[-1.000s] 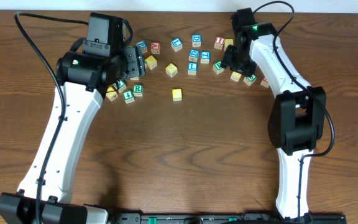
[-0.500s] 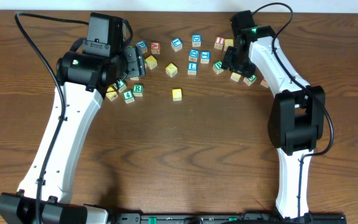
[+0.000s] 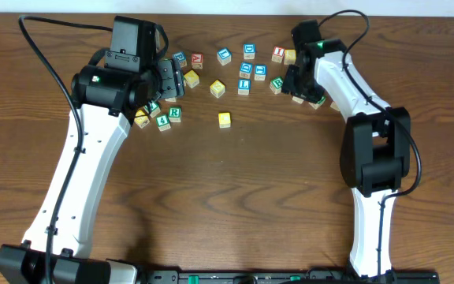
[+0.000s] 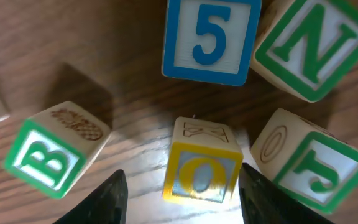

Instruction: Spell out CORL

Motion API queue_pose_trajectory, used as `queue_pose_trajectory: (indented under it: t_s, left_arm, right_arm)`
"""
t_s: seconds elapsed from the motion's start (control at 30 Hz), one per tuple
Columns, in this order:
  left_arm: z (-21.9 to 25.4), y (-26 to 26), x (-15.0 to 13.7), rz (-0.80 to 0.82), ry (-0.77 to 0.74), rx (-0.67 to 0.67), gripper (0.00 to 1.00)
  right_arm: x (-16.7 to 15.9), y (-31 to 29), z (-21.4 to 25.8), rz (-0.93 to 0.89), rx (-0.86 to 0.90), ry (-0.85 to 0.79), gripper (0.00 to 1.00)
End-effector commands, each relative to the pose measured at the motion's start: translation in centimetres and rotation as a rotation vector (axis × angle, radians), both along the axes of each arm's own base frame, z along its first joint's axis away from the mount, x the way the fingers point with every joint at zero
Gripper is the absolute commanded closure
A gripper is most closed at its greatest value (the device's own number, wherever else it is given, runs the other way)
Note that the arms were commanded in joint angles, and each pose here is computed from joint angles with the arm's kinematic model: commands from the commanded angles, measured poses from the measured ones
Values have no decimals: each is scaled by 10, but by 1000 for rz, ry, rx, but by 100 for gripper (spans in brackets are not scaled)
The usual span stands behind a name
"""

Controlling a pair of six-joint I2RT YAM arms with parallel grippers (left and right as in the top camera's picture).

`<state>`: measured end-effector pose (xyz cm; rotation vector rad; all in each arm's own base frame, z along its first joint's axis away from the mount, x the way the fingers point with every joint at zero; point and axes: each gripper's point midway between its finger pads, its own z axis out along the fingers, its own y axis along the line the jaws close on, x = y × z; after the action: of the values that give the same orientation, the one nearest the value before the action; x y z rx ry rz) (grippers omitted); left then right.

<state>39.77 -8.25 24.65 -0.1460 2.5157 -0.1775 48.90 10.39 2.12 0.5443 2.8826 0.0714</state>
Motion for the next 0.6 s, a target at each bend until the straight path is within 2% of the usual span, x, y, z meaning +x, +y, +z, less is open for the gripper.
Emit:
queue_pose_trajectory:
  t_s: [0.0,0.2,0.47,0.57]
  left_arm:
    - [8,2,0,-6,-23,15,25]
    - [8,2,0,-5,-22,14,25]
    - [8,2,0,-4,-22,13,24]
    - [8,2,0,-3,-22,12,24]
  right_arm:
    - [-4,-8,-17,-9,-22,24,48]
    - [5,-11,-17,5,-36,-13,50]
    - [6,-13,-16,22,-55,-22,67]
    - [6,-12,-16,48,-56,-21,67]
